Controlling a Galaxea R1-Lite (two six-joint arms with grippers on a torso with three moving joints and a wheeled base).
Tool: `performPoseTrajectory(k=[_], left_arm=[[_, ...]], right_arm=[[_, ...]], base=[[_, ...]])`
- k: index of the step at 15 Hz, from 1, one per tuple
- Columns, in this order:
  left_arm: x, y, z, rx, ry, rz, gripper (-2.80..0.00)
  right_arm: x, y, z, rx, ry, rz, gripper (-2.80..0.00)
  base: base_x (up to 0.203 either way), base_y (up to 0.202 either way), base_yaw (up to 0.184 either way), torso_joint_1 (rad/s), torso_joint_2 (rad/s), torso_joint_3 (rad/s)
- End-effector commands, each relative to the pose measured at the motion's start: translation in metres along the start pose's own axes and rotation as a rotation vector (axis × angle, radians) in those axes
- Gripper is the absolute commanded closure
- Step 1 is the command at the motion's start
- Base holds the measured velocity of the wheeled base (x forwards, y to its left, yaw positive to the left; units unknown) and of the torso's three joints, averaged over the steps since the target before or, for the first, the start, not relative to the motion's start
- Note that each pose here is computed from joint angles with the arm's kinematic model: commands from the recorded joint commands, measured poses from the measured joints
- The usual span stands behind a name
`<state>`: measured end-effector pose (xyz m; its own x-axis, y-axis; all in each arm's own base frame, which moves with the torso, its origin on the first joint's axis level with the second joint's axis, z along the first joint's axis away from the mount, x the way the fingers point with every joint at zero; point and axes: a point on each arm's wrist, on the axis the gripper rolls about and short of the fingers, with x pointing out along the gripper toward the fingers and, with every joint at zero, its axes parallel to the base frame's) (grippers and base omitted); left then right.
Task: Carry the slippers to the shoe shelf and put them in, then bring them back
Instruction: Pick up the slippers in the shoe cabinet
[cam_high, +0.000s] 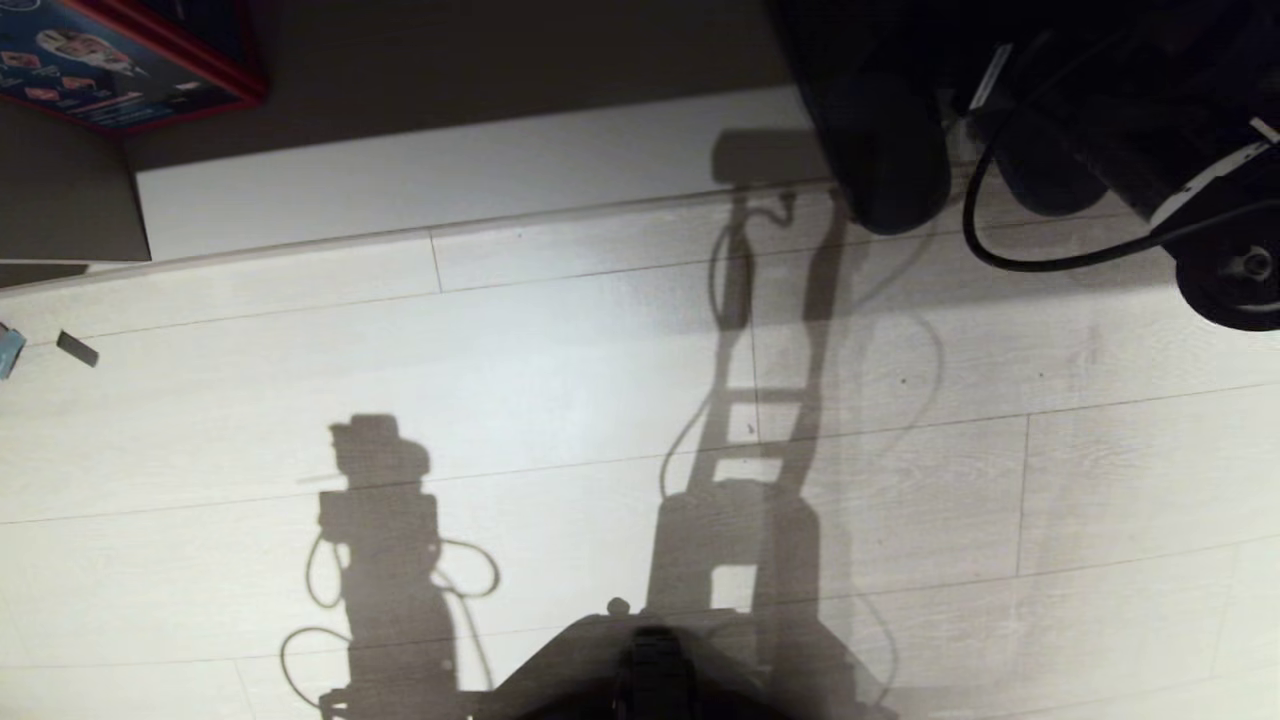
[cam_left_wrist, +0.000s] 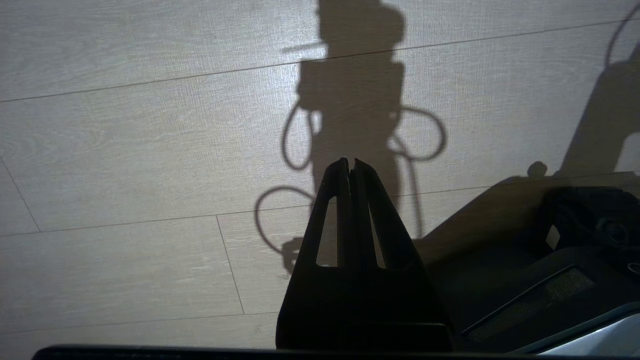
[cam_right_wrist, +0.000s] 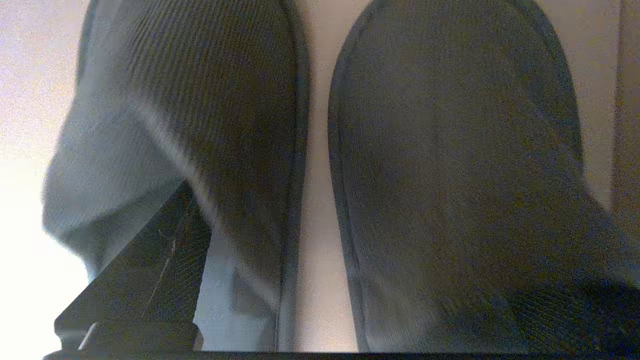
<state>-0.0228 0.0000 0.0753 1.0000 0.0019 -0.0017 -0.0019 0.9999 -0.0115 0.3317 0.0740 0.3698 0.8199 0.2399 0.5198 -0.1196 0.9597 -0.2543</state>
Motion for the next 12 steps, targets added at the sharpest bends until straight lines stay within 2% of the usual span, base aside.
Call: performPoseTrajectory(k=[1, 9, 10, 12], left_arm=[[0.0, 0.0, 0.0, -0.001, 0.0, 0.001, 0.0], [0.0, 0.0, 0.0, -0.001, 0.0, 0.001, 0.0], [0.0, 0.0, 0.0, -0.001, 0.0, 0.001, 0.0], [0.0, 0.0, 0.0, -0.001, 0.0, 0.001, 0.0]], right_arm=[[0.011, 0.004, -0.01, 0.001, -0.008, 0.001, -2.8], [0.029, 0.015, -0.013, 0.033, -0.056, 0.0, -2.8], [0.031, 0.015, -0.014, 0.034, -0.062, -0.001, 0.0], [0.035, 0.016, -0.011, 0.045, -0.084, -0.006, 0.0]], base=[[0.0, 0.0, 0.0, 0.0, 0.0, 0.0], [0.0, 0.0, 0.0, 0.0, 0.0, 0.0], [0.0, 0.0, 0.0, 0.0, 0.0, 0.0], [0.0, 0.0, 0.0, 0.0, 0.0, 0.0]])
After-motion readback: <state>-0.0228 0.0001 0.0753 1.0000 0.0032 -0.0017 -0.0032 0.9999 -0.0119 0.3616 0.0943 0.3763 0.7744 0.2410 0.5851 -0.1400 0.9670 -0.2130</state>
